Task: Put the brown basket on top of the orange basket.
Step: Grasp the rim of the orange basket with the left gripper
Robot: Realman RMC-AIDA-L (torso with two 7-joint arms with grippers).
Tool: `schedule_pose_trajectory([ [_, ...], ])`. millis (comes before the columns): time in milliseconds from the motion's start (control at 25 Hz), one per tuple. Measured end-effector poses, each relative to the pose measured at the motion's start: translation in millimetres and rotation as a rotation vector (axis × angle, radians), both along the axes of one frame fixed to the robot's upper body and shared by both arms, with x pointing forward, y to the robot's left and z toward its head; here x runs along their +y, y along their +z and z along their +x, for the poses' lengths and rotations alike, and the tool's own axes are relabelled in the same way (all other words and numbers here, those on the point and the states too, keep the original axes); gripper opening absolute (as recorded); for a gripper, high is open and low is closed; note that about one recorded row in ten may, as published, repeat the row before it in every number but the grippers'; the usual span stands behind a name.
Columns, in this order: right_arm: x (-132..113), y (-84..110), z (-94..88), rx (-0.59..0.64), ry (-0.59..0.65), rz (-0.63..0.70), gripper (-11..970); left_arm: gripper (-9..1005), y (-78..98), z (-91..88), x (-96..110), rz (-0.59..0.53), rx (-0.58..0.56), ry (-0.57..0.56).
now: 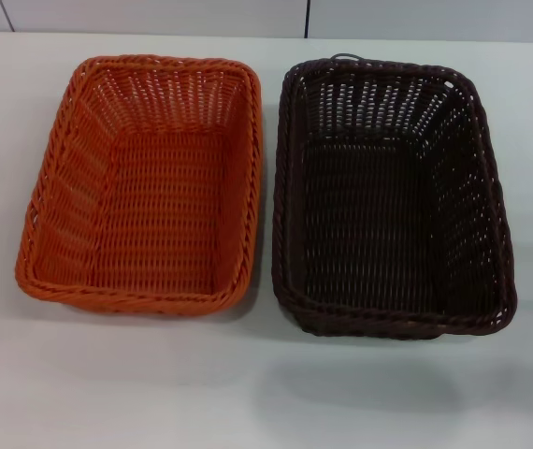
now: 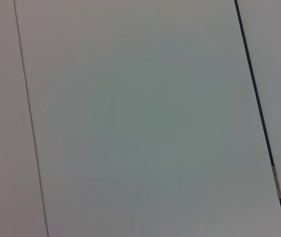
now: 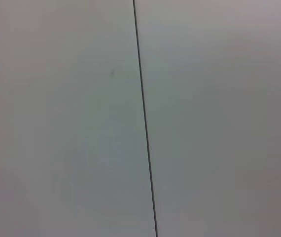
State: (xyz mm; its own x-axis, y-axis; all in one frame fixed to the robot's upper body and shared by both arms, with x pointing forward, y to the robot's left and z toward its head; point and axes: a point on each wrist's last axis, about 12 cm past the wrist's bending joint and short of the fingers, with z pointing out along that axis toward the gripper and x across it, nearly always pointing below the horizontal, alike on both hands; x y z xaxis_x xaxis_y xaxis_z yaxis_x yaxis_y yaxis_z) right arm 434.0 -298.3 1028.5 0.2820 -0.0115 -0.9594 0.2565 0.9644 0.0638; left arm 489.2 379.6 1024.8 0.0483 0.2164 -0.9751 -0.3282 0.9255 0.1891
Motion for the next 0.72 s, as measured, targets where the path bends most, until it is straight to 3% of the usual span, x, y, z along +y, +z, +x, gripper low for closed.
schedule_pose_trajectory([
  [440,1.6,0.4,0.1,-0.002,0.004,0.005,734,833,2.2,8.3,-6.8,0.006,0.01,-0.056],
  [560,2.1,1.4,1.1,-0.007,0.007,0.007,732,833,10.1,22.3,-5.3,-0.028,0.029,-0.084],
  [600,2.7,1.7,1.2,-0.009,0.008,0.009,731,833,27.3,40.8,1.1,-0.065,0.071,-0.103],
  [720,2.7,1.4,1.0,-0.006,0.009,0.01,729,833,44.9,57.2,2.3,-0.074,0.145,-0.141],
])
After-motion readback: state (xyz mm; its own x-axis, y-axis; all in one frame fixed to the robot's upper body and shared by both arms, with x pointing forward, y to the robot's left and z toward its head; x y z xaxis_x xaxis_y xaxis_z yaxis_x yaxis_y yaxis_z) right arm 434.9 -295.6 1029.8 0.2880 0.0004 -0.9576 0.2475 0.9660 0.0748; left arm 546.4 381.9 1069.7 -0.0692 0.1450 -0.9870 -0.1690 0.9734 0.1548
